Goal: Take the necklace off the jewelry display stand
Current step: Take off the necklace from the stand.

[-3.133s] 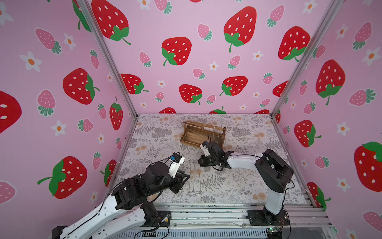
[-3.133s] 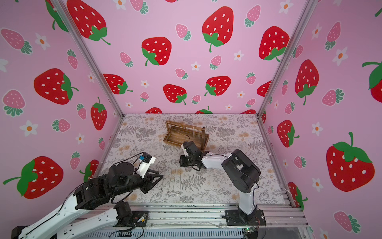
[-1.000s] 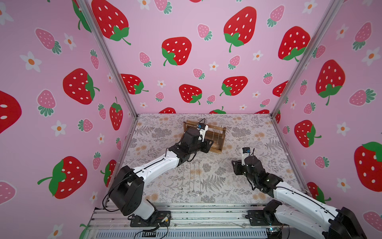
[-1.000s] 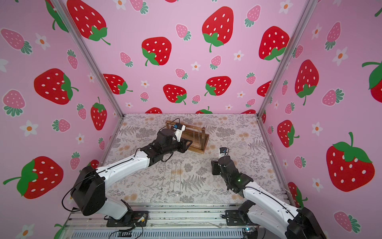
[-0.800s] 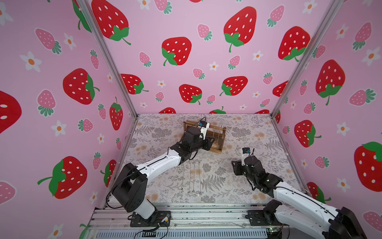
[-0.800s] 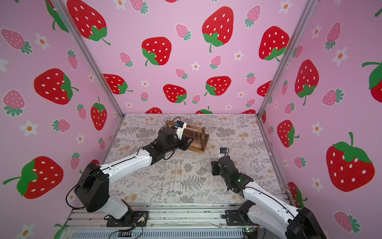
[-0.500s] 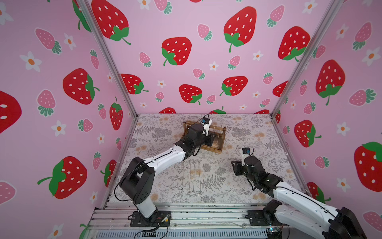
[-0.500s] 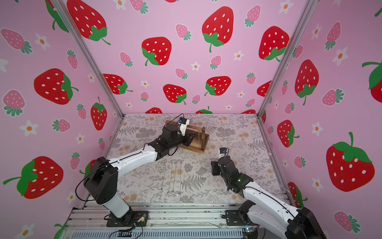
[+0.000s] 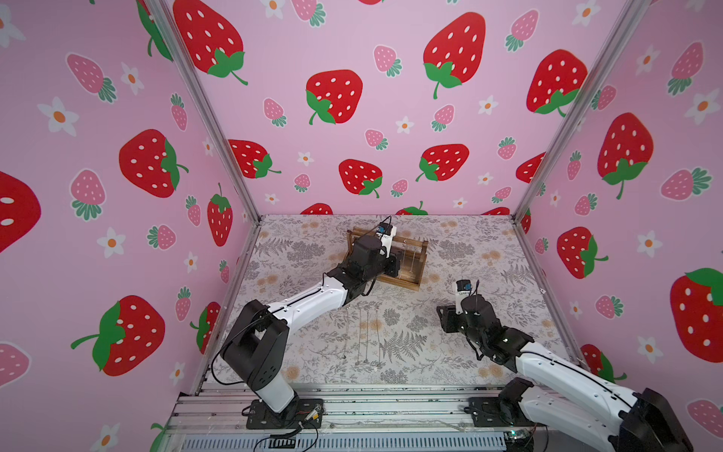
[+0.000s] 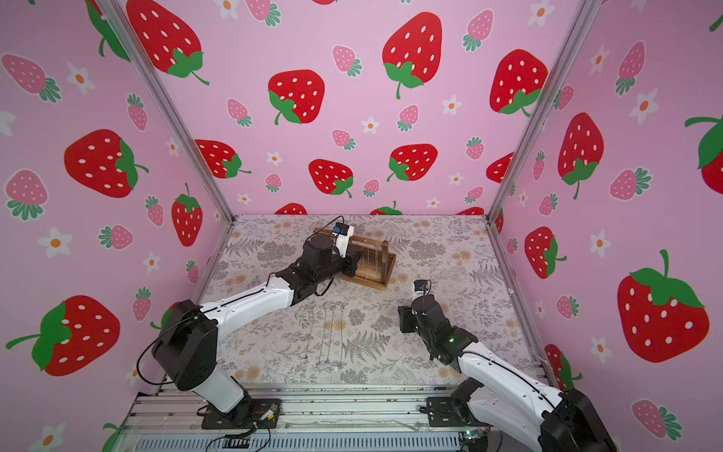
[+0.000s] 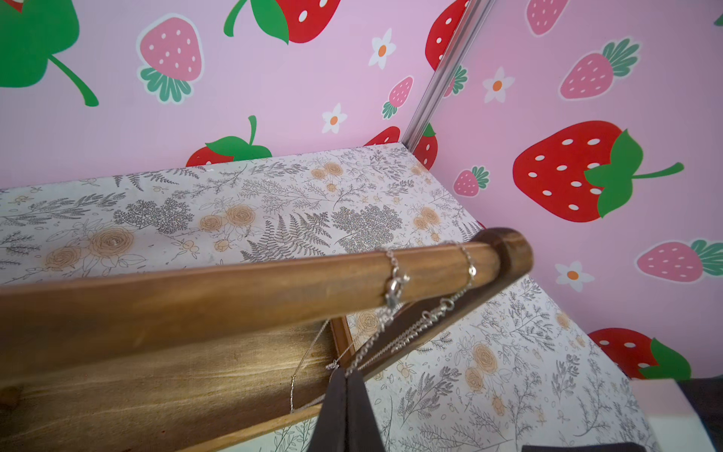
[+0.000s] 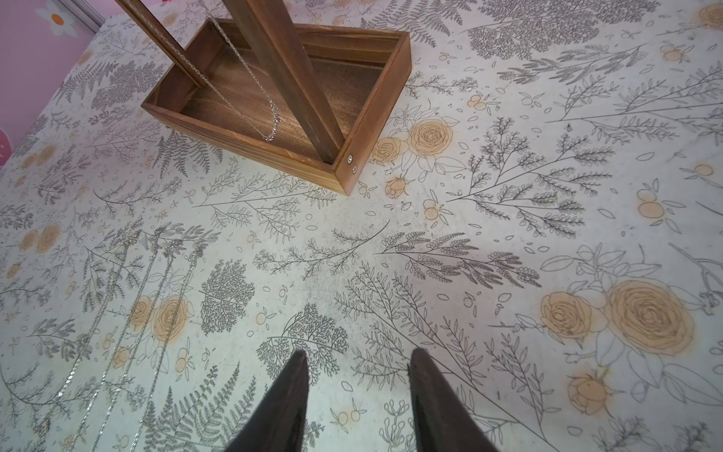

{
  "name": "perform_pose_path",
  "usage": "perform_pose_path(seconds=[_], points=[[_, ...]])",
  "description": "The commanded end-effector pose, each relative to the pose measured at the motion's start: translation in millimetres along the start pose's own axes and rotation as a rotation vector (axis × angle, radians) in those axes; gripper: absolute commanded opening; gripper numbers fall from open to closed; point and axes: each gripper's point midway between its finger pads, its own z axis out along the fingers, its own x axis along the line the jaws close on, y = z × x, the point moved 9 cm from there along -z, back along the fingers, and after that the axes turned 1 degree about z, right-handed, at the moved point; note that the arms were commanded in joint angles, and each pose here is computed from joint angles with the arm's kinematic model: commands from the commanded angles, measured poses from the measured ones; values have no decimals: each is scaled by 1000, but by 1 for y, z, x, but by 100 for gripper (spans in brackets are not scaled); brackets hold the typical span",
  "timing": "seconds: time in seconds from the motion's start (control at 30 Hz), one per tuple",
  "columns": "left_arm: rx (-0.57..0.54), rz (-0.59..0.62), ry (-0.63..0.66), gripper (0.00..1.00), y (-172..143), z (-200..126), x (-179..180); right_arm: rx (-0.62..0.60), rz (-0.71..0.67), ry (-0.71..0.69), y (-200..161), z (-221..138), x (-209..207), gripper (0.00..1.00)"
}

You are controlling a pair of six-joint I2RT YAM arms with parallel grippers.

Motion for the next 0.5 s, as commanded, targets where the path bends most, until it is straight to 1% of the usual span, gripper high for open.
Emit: perform_pose_path(seconds=[0.0,0.27,0.47], points=[[-14,5,15,0,-3,-10,3,-9,7,13,5,-1,2,44],[13,-21,30,0,-24,-14,8,-1,5,10,4,1,2,44],[12,-19,29,0,-24,-12,8,1,5,8,4,2,2,44]])
